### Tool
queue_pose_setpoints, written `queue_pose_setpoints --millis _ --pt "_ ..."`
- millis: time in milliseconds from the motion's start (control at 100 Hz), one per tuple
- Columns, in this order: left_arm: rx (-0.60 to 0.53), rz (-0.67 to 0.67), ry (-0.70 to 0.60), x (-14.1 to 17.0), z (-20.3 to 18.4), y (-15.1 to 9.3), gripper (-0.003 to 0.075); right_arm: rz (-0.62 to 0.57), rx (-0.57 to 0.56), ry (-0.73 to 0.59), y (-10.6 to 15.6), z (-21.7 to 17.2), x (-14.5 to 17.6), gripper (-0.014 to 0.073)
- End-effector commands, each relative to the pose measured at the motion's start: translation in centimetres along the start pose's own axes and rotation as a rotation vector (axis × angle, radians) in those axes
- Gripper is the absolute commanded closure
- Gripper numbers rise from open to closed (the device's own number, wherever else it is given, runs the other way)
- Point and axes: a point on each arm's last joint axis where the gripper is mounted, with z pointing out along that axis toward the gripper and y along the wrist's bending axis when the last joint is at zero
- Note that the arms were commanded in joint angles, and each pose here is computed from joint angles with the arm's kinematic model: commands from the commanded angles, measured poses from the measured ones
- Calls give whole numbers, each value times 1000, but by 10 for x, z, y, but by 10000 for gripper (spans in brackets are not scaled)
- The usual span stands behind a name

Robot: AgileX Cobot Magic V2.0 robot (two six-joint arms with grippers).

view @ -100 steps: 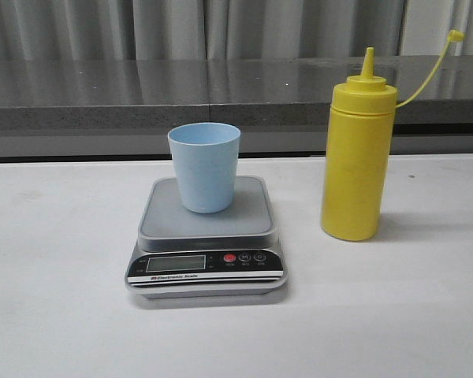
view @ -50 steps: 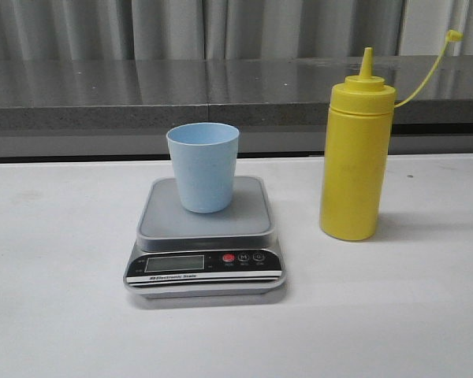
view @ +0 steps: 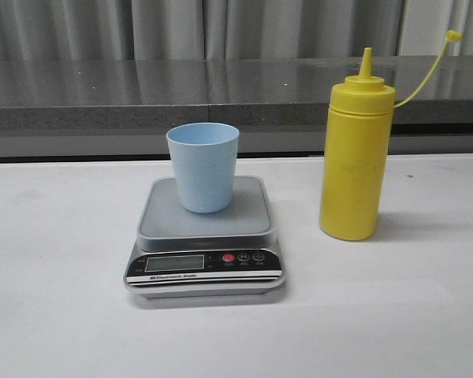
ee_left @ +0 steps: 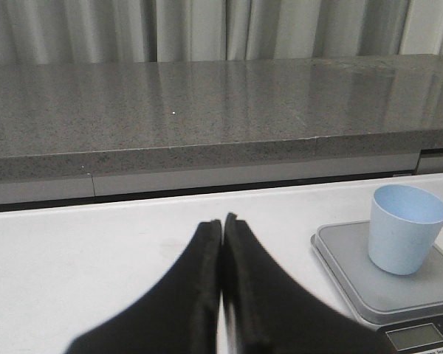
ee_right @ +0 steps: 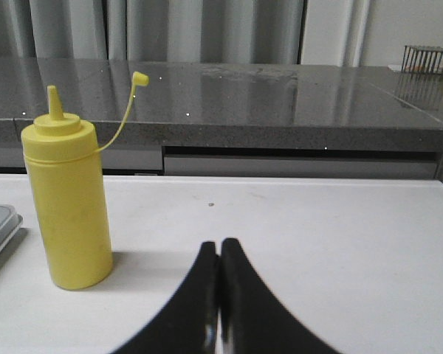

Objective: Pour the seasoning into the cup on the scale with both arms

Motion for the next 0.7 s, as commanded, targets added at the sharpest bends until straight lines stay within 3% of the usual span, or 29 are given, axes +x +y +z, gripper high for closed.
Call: queue_pose_setpoints --millis 0,690 --pt "-2 -8 -89 -14 -1 0 740 -10 1 -113 0 -3 -11 664" --pt "-2 -8 -89 -14 -1 0 740 -11 3 -83 0 -1 -2 664"
